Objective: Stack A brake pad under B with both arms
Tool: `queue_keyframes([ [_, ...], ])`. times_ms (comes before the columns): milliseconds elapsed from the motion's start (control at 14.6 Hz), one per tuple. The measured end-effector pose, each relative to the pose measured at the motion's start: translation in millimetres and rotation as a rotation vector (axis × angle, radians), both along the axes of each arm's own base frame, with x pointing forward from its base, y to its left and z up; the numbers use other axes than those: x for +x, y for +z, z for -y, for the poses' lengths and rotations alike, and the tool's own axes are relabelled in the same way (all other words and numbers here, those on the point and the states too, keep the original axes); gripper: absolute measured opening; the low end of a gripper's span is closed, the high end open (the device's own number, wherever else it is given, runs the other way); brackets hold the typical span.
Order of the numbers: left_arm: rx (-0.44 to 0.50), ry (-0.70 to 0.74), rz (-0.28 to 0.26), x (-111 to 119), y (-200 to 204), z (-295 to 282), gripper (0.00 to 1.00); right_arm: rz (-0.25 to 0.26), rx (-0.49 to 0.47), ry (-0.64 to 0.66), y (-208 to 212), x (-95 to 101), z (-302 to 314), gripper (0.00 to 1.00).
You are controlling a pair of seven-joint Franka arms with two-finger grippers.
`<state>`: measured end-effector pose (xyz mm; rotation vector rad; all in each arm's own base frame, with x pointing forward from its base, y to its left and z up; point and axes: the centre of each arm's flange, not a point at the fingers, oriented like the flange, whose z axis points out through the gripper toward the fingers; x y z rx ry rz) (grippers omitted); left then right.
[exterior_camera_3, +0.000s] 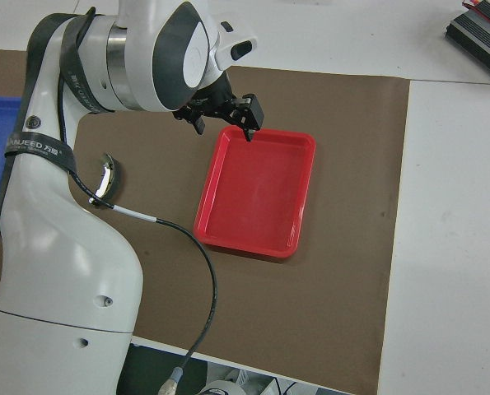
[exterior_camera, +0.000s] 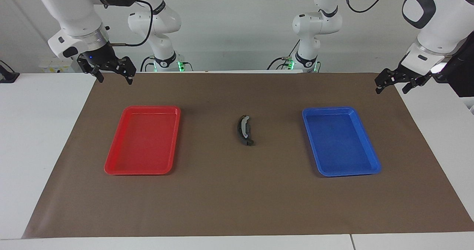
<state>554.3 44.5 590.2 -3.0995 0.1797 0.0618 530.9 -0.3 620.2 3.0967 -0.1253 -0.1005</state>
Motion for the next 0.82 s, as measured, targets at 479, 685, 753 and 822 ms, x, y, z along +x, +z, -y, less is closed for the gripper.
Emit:
queue_keyframes([
  [479, 0.000, 0.000, 0.000, 0.0, 0.0, 0.0, 0.99, 0.007, 0.000, 0.000, 3.1, 0.1, -0.1, 1.00],
  [685, 0.000, 0.000, 0.000, 0.0, 0.0, 0.0, 0.99, 0.007, 0.000, 0.000, 3.1, 0.1, -0.1, 1.00],
  [753, 0.000, 0.000, 0.000, 0.0, 0.0, 0.0, 0.99, 0.007, 0.000, 0.000, 3.1, 0.1, -0.2, 1.00],
  [822, 0.000, 0.000, 0.000, 0.0, 0.0, 0.0, 0.99, 0.007, 0.000, 0.000, 3.1, 0.1, -0.2, 1.00],
])
